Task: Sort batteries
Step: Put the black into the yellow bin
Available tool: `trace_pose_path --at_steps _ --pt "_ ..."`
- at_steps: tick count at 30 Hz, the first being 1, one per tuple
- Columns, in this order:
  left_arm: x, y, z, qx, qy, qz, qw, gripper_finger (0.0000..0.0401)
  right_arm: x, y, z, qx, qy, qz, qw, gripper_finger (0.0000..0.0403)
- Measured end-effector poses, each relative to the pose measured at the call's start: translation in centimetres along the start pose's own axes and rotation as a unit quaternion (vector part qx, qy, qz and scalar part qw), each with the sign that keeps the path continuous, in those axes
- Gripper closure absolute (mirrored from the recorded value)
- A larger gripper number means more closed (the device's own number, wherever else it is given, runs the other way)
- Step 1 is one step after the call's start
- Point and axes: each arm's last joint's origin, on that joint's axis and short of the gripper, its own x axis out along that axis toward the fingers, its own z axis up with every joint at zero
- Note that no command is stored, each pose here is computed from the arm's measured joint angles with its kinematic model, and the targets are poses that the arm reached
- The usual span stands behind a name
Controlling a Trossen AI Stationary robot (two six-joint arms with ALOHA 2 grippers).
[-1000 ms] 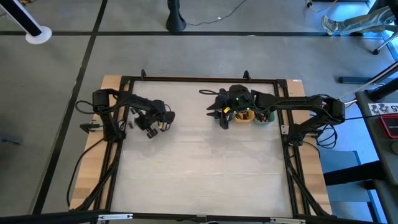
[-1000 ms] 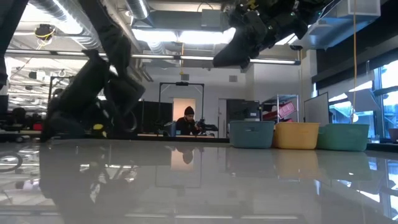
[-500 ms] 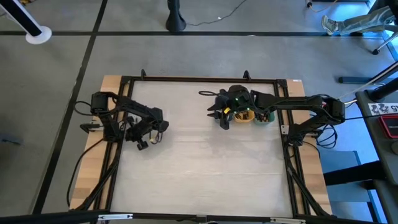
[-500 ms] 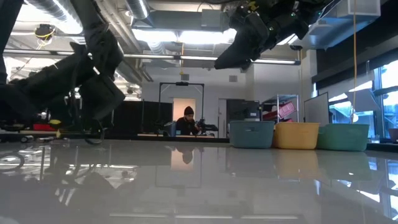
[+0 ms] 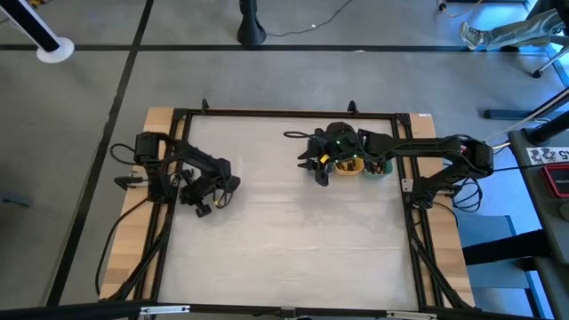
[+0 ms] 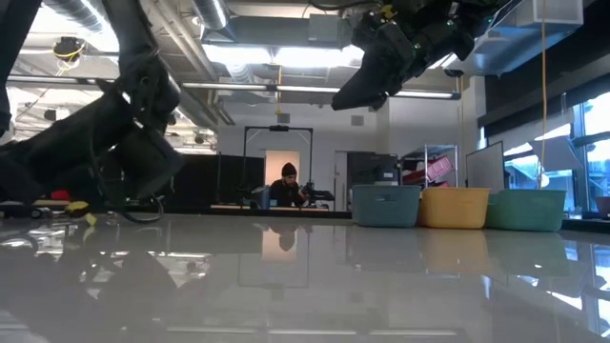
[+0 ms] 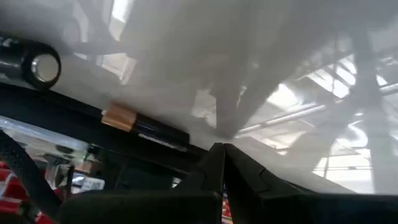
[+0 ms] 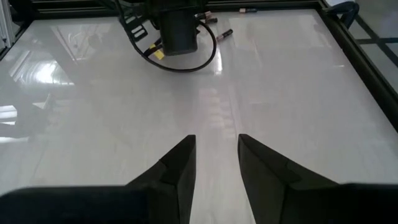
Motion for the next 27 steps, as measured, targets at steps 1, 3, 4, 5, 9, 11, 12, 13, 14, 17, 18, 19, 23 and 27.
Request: trace_pose_path --at_steps 1,3,4,5,9,11,12,13,14,17,18,19,23,27 --pt "0.3 0.2 0.0 -0.002 0.001 0.004 1.000 0.0401 0.0 0.0 0.0 0.000 0.000 0.000 1.000 0.0281" --pt "0.8 0.5 -0.1 -0.007 0.010 0.008 1.000 0.0401 0.0 0.0 0.0 0.000 0.000 0.000 1.000 0.0281" --pt "1.1 0.7 -0.1 -0.010 0.012 0.008 1.000 0.0401 0.0 0.0 0.0 0.000 0.000 0.000 1.000 0.0281" --pt "1.3 0.9 -0.1 -0.014 0.012 0.006 1.000 0.0401 0.0 0.0 0.0 0.000 0.000 0.000 1.000 0.0281" --pt "1.4 1.5 0.2 -0.032 0.007 0.011 0.999 0.0401 0.0 0.0 0.1 -0.001 -0.003 0.000 1.000 0.0281" --pt "1.3 1.8 0.3 -0.038 -0.007 0.041 0.998 0.0401 0.0 0.0 0.1 -0.001 -0.005 0.000 1.000 0.0281" --pt "1.1 1.9 0.5 -0.040 -0.015 0.051 0.998 0.0401 0.0 0.0 0.1 -0.002 -0.007 -0.001 1.000 0.0281" --pt "0.9 2.0 0.6 -0.044 -0.024 0.061 0.997 0.0401 0.0 0.0 0.2 -0.002 -0.008 -0.001 1.000 0.0281" --pt "0.6 2.0 0.7 -0.048 -0.032 0.072 0.996 0.0401 0.0 0.0 0.2 -0.002 -0.008 -0.001 1.000 0.0281" --pt "-0.2 2.1 1.1 -0.062 -0.063 0.101 0.991 0.0401 0.0 0.0 0.2 -0.001 -0.008 -0.001 1.000 0.0281" --pt "-0.5 2.1 1.3 -0.062 -0.074 0.111 0.989 0.0401 0.0 0.0 0.2 0.000 -0.009 -0.001 1.000 0.0281" --pt "-0.9 2.1 1.5 -0.063 -0.086 0.120 0.987 0.0401 0.0 0.0 0.2 0.002 -0.009 -0.001 1.000 0.0281" --pt "-2.4 1.9 2.1 -0.058 -0.134 0.149 0.978 0.0401 0.0 0.0 0.2 0.006 -0.009 -0.001 1.000 0.0281" --pt "-5.1 1.2 2.3 -0.052 -0.203 0.132 0.969 0.0401 0.0 0.0 0.2 0.012 -0.009 -0.001 1.000 0.0281"
